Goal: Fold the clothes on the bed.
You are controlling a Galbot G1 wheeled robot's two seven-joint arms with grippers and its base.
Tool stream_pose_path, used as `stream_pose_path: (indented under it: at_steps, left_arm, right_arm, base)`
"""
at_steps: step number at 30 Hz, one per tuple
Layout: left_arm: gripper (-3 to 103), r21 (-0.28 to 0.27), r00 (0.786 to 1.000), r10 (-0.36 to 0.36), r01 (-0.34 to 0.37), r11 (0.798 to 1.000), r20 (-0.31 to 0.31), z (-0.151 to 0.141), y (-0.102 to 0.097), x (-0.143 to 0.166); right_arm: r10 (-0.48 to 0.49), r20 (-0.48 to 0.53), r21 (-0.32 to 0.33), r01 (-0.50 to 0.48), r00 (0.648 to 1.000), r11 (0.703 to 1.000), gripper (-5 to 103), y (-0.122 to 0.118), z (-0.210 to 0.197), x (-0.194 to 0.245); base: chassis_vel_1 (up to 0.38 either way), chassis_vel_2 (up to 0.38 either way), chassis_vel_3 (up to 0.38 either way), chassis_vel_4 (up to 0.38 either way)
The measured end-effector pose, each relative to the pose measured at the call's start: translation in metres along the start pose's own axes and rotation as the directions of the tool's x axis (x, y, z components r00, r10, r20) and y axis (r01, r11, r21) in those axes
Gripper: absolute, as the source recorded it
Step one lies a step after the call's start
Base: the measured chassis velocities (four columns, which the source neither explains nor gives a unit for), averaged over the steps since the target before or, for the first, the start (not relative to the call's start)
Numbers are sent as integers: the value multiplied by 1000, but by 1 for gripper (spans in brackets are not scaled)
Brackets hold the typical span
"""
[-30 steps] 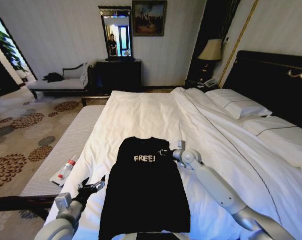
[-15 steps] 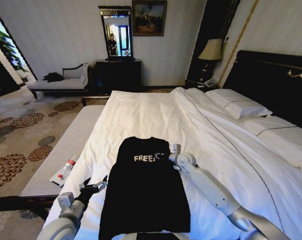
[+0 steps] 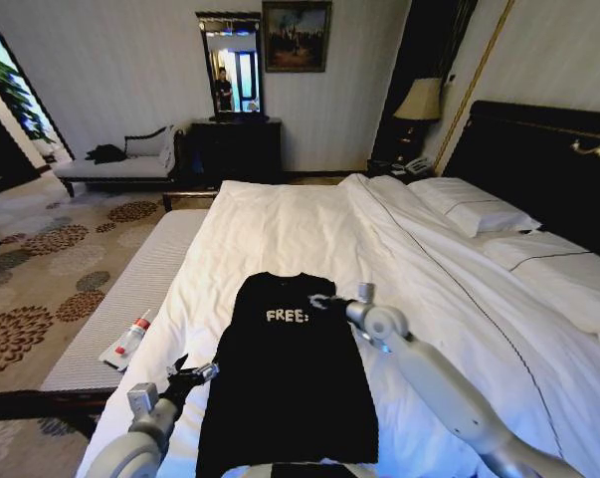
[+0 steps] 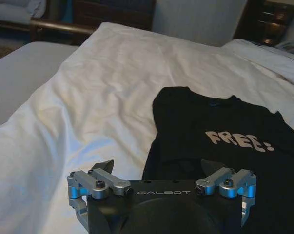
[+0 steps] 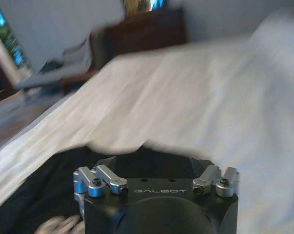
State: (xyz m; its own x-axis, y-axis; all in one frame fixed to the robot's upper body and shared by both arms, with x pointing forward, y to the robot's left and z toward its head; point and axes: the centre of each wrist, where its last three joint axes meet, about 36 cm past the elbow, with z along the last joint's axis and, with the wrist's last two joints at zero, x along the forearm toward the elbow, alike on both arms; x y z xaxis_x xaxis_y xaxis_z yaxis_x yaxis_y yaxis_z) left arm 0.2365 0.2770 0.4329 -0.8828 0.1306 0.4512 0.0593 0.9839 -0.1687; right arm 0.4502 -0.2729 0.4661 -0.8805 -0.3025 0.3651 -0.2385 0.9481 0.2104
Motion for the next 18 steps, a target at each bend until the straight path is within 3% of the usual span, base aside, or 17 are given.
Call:
stream_pose_path:
  at_steps: [2, 3, 7, 10, 18]
  left_arm:
    - [100, -5, 1000, -4, 4, 1000, 7, 5, 3, -8]
    - [100, -5, 1000, -4, 4, 1000, 7, 5, 3, -8]
    - [100, 60, 1000, 1, -1, 998, 4, 16, -5, -13]
    - [100, 65, 1000, 7, -7, 998, 9, 20, -8, -17]
    - [100, 76, 1000, -2, 0, 997, 29, 24, -9, -21]
  right_arm:
    - [81, 113, 93, -92, 990, 991, 95, -16, 9, 31]
    - [81, 113, 93, -92, 990, 991, 95, -16, 9, 31]
    - [158, 237, 224, -212, 959, 951, 100, -27, 36, 84]
    - [171, 288, 268, -251, 942, 930, 100, -28, 51, 108]
    - [214, 372, 260, -322, 903, 910, 100, -16, 90, 137]
  base:
    - [0, 0, 0, 0]
    - [0, 0, 0, 0]
    - [0, 0, 0, 0]
    - [0, 0, 0, 0]
    - [0, 0, 0, 0]
